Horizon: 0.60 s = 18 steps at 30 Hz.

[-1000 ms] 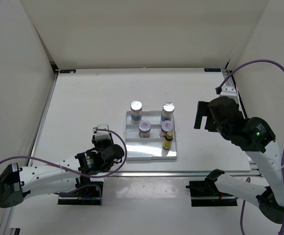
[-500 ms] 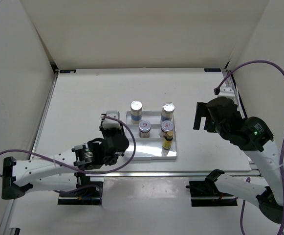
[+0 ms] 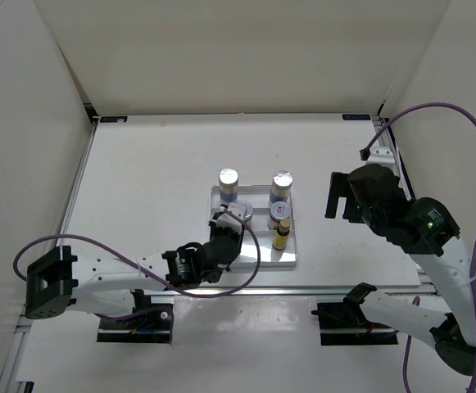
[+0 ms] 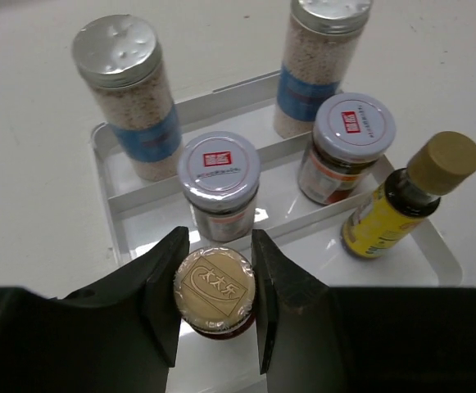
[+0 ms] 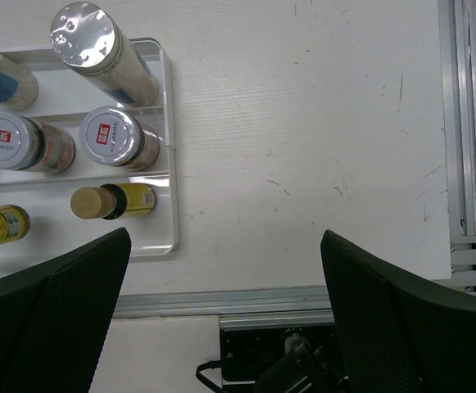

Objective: Organize the condiment bottles

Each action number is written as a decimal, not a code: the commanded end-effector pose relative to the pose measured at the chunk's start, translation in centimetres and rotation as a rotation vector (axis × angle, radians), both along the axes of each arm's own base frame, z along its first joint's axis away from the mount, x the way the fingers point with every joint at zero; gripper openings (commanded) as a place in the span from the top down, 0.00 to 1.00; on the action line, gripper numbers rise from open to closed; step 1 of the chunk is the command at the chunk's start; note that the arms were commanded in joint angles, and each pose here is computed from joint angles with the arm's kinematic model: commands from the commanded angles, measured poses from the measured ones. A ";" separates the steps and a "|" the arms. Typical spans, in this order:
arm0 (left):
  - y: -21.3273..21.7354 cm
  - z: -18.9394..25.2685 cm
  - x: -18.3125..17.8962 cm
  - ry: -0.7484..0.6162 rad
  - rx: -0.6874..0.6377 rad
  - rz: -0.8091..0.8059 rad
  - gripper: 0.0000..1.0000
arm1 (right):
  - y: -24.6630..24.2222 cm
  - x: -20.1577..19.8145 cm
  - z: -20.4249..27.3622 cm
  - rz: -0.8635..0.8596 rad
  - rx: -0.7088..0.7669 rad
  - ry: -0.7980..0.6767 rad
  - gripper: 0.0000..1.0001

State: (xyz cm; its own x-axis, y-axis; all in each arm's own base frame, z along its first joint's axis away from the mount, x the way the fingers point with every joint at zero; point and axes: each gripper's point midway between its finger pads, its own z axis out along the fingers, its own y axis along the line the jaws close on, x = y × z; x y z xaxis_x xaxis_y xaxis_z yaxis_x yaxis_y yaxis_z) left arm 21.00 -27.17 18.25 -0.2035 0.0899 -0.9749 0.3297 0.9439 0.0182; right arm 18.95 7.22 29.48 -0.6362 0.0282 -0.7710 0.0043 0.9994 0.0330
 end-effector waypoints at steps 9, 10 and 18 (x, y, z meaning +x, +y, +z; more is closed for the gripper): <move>-3.2 -0.1 0.7 -0.034 -0.062 -0.063 0.85 | -0.9 -0.1 0.4 -0.015 -0.026 -0.024 0.00; -3.1 -0.1 0.8 -0.037 -0.061 -0.054 0.85 | -1.1 0.0 0.4 -0.021 -0.031 -0.028 0.00; -2.2 -2.5 1.0 -0.009 -0.045 -0.016 0.69 | -1.0 0.1 0.3 -0.021 -0.037 -0.021 0.00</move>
